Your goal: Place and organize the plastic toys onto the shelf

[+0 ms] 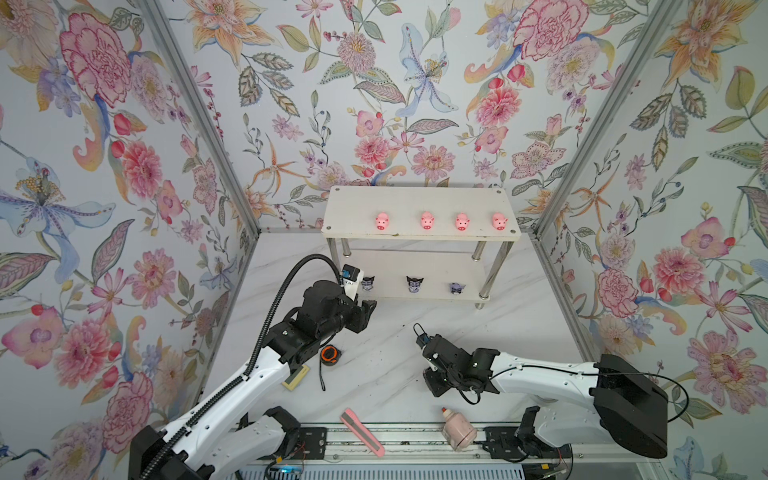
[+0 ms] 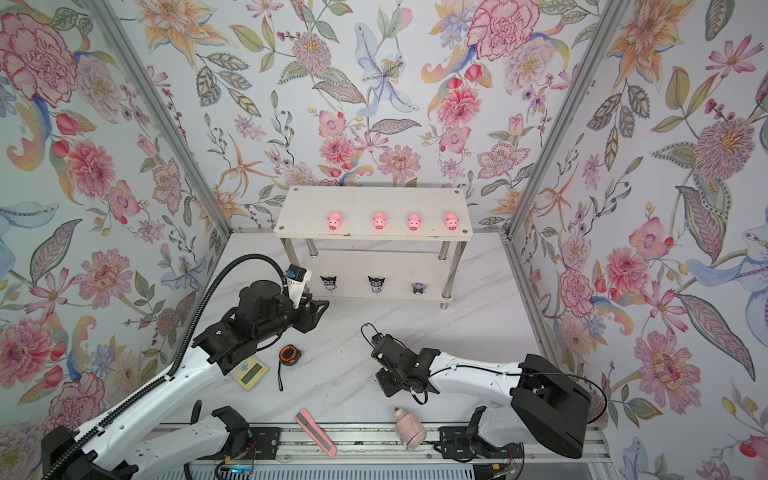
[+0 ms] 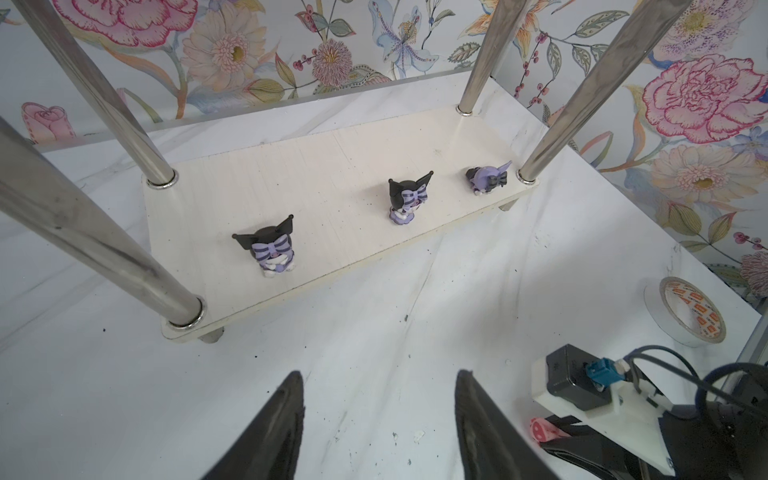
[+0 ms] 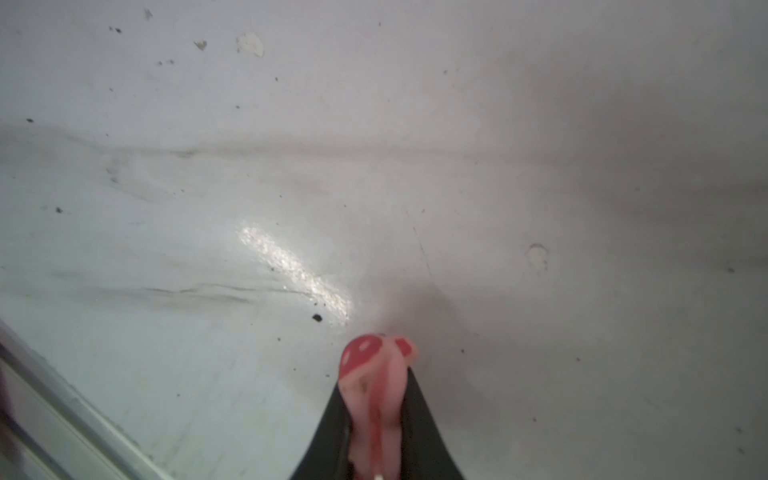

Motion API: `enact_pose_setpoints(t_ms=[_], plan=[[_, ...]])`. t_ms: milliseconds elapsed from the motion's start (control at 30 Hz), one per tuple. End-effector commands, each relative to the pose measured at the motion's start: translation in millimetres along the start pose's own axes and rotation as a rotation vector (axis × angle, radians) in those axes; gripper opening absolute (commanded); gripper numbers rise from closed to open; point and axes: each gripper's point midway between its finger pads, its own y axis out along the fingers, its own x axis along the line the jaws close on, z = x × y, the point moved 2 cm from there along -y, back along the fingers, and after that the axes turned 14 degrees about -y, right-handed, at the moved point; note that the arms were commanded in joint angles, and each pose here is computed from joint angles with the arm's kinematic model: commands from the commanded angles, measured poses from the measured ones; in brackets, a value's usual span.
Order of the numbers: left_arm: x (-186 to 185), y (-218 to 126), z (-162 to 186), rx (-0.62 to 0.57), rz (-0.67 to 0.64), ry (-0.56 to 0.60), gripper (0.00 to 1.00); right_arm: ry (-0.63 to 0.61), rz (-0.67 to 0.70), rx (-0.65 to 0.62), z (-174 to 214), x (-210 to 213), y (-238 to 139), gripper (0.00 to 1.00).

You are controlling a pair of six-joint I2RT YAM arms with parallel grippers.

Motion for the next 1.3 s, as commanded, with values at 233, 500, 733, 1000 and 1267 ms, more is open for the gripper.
enact_pose_setpoints(t_ms=[233, 500, 733, 1000, 1267], plan=[[13.8, -9.8, 26.2, -0.012, -0.005, -0.072, 0.60, 0.048, -0.362, -0.198, -96.8, 56.2, 16.9, 0.20], [19.6, -3.9, 39.2, 0.002, -0.011, -0.089, 0.60, 0.171, -0.322, -0.110, -71.6, 35.4, 54.4, 0.42], [18.3, 10.0, 44.7, 0.043, -0.002, -0.096, 0.60, 0.269, -0.241, -0.111, -44.0, -7.7, 49.5, 0.51], [16.3, 20.6, 45.7, 0.056, 0.009, -0.112, 0.60, 0.325, -0.139, -0.129, -19.3, -46.9, 33.5, 0.52], [13.0, 24.4, 55.0, 0.094, 0.033, -0.123, 0.59, 0.279, -0.088, -0.162, -17.9, -51.8, 11.9, 0.27]])
